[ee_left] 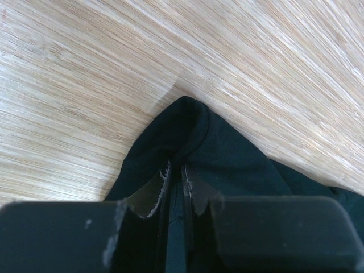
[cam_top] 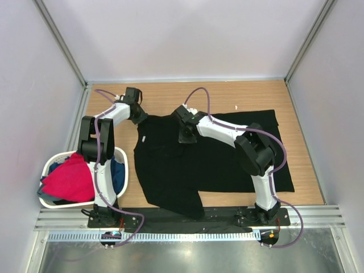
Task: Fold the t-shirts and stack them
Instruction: Fold the tshirt
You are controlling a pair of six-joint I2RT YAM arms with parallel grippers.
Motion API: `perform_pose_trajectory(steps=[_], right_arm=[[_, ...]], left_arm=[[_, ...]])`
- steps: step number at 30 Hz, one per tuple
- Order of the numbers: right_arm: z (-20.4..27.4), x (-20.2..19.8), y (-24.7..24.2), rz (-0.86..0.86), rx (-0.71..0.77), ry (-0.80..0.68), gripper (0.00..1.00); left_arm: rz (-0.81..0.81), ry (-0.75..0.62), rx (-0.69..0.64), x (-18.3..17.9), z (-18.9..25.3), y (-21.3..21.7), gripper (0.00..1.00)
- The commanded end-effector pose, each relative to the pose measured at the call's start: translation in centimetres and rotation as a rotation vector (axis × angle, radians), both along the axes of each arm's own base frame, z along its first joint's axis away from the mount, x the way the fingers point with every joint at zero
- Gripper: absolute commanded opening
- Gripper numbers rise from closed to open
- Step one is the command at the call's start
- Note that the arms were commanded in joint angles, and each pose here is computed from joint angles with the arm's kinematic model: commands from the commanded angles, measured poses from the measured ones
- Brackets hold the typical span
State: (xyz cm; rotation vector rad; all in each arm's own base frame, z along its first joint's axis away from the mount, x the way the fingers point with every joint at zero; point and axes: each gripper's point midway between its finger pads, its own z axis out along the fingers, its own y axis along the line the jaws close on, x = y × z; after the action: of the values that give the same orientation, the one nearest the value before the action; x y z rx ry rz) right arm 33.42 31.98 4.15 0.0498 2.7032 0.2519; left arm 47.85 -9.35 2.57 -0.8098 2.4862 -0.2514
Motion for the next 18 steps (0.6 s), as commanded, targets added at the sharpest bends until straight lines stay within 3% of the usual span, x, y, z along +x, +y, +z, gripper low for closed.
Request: perform_pose_trajectory(steps=[1,10,12,13,17,18], right_arm=[[3.2,1.0,-0.1,0.003,-0.020,-0.048,0.10],[2.4,-0.9,-2.6,0.039,-0.144,0.026,0.11],[2.5,-1.2,-2.7,0.045,-0.155,0.036,0.26],[2.5,-1.5,-2.8,0.050,-0.162,0.047,0.43],[4.0,-1.7,-2.7,0.058,-0.132,0.029,0.61],[4.5,-1.7,-2.5,0.060,-0.119,0.024,0.63]], left_arm=[[0.002,-0.020,0.038,1.0,0.5,0.9,0.12],[0.016,-0.024,0.088,0.9,1.0,1.9,0.11],[0.013,-0.024,0.089,0.9,1.1,1.9,0.11],[0.007,-0.026,0.087,0.9,1.2,1.8,0.11],[-0.029,-0.055,0.090,0.8,3.1,1.1,0.19],[-0.052,-0.082,0.100,0.9,4.4,0.8,0.29]])
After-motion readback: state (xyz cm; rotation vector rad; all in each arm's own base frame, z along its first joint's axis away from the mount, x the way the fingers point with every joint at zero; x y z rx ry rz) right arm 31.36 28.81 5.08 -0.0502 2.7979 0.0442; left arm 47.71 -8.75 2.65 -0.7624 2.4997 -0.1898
